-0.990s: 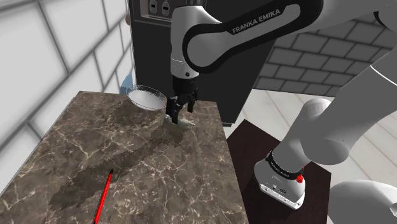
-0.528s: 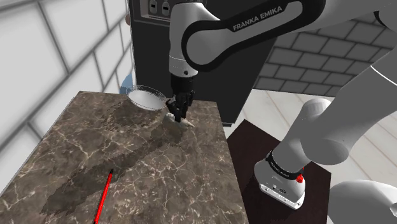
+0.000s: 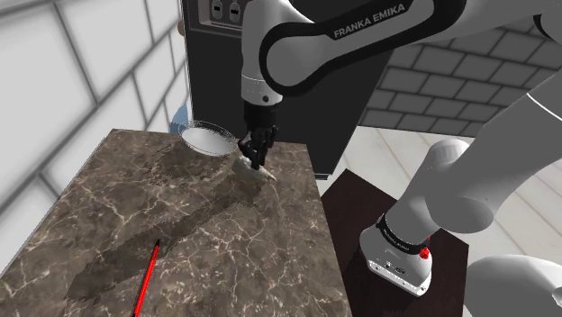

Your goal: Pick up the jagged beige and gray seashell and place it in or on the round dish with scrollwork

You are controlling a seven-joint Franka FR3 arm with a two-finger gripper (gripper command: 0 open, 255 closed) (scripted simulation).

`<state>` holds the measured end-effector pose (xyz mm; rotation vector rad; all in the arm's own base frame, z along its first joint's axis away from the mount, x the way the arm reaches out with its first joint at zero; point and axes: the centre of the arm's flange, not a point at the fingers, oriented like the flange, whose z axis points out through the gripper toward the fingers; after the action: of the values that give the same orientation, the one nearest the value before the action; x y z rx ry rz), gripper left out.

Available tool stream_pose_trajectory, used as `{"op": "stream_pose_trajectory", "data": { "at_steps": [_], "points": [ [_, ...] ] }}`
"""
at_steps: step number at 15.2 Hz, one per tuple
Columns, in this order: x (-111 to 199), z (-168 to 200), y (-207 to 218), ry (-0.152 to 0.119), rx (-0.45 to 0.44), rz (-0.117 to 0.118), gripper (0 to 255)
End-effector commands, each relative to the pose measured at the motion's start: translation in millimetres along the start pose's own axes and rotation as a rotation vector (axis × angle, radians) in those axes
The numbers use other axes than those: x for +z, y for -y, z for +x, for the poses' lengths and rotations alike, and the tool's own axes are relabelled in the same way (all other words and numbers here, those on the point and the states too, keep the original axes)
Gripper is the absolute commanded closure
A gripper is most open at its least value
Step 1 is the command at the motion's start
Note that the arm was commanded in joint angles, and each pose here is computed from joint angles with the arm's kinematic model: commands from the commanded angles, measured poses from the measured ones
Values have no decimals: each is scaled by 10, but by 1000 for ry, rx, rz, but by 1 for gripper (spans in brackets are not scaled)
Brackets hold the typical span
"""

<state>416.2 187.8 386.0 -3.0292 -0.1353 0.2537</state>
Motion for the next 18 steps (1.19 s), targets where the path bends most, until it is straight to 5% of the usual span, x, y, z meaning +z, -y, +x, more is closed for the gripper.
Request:
{"op": "stream_pose_trajectory", "data": {
  "at_steps": [1, 5, 6, 9, 10, 18],
  "points": [
    [-63, -18, -11, 8, 3, -3, 255],
    [-164, -45, 6, 7, 3, -2, 255],
    [-164, -45, 6, 7, 3, -2, 0],
    [-11, 322, 289, 18, 52, -104, 0],
    [10, 367, 321, 19, 58, -116, 0],
    [407, 357, 274, 19, 58, -116, 0]
  ]
}}
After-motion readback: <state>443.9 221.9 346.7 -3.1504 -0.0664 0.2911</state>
